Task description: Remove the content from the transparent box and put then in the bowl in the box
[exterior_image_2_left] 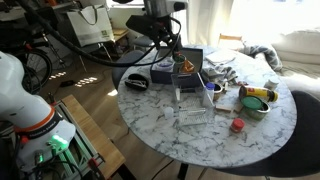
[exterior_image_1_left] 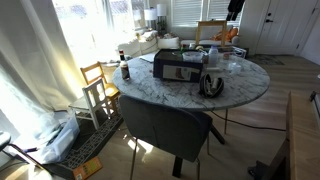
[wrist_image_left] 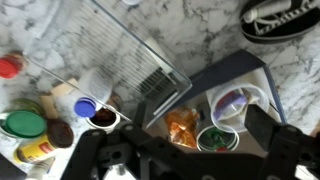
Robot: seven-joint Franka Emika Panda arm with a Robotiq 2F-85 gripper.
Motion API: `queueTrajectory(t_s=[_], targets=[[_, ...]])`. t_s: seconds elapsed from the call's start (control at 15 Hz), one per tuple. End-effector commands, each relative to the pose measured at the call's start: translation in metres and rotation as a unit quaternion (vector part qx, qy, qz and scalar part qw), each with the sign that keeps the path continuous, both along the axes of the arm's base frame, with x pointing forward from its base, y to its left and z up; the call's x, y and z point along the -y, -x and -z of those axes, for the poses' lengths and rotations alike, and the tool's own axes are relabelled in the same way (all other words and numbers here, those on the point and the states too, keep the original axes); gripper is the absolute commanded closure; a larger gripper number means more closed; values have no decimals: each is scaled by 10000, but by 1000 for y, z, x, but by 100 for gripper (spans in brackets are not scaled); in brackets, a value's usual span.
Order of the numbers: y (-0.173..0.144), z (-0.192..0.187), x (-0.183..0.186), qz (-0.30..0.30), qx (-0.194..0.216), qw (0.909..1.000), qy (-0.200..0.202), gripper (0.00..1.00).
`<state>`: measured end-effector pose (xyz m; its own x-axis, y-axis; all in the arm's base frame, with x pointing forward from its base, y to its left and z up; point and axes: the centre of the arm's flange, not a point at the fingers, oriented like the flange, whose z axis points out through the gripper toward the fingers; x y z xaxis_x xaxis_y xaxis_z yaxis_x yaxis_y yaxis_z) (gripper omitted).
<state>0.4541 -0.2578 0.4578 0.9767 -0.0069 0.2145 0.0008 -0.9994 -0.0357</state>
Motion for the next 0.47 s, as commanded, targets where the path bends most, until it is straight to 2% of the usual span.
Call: queueTrajectory(t_s=[0.0, 0.13, 0.2, 0.4], targets=[[68, -15, 30, -13, -470, 9969, 628, 0], [94, -20, 52, -39, -715, 9942, 801, 0], [62, -17, 47, 49, -493, 9966, 654, 0], [85, -23, 59, 97, -599, 9954, 745, 0]])
